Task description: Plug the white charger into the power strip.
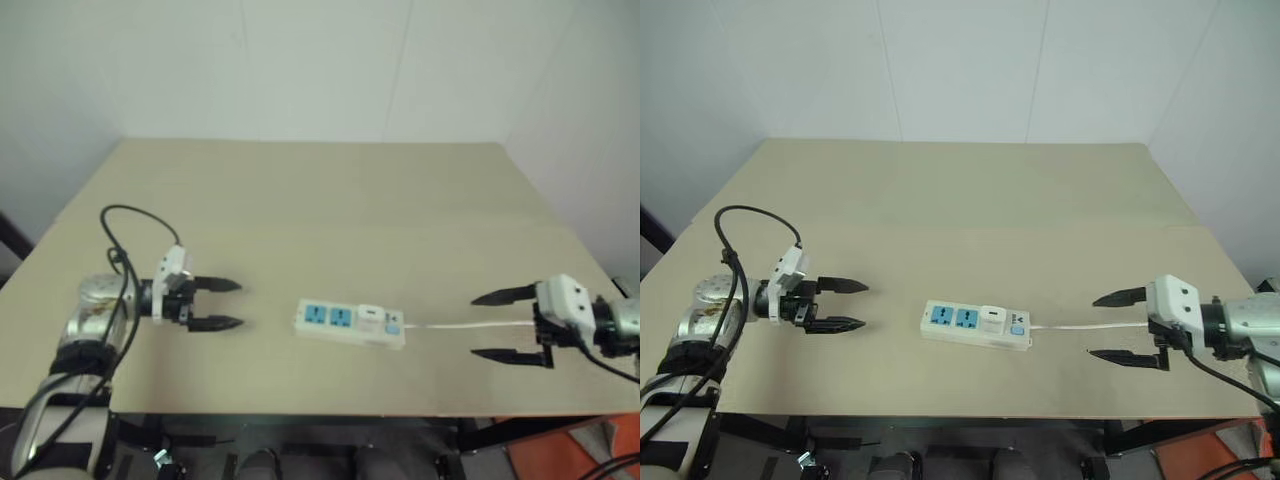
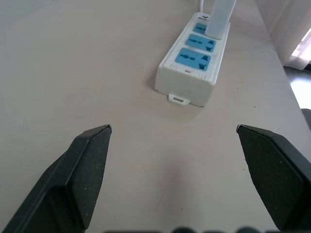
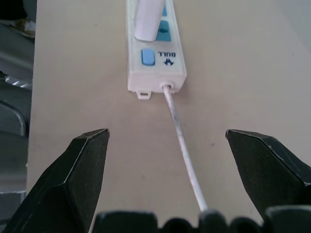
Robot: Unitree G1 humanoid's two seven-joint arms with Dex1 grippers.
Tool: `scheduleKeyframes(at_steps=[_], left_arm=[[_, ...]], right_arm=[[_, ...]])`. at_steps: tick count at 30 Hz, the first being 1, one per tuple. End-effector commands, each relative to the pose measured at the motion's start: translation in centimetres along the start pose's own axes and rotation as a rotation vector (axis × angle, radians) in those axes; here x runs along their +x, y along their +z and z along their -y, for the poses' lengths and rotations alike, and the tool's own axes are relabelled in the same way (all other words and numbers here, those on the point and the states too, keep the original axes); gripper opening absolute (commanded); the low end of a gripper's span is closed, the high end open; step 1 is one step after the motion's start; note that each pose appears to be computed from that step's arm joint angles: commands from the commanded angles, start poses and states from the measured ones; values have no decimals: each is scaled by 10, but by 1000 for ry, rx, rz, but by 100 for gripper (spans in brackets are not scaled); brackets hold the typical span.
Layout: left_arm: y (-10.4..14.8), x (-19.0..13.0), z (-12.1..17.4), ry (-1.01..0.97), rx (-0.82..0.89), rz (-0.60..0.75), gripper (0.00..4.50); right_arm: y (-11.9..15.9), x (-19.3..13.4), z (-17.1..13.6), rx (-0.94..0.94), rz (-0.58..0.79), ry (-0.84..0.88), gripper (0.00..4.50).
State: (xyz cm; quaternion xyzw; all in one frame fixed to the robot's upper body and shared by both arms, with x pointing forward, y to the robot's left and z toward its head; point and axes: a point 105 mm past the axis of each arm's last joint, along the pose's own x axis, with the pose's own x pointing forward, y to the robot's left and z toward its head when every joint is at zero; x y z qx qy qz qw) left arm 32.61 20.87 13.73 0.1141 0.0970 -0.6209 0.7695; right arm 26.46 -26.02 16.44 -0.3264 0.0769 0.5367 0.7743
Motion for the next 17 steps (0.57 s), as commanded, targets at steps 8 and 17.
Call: scheduleKeyframes(at_steps=[8, 17], left_arm=[[26, 11, 1, -72, 14, 26, 450], [40, 23, -3, -133, -6, 26, 450]], right_arm=[[6, -19, 18, -35, -46, -159, 448], [11, -26, 32, -24, -54, -228, 448]])
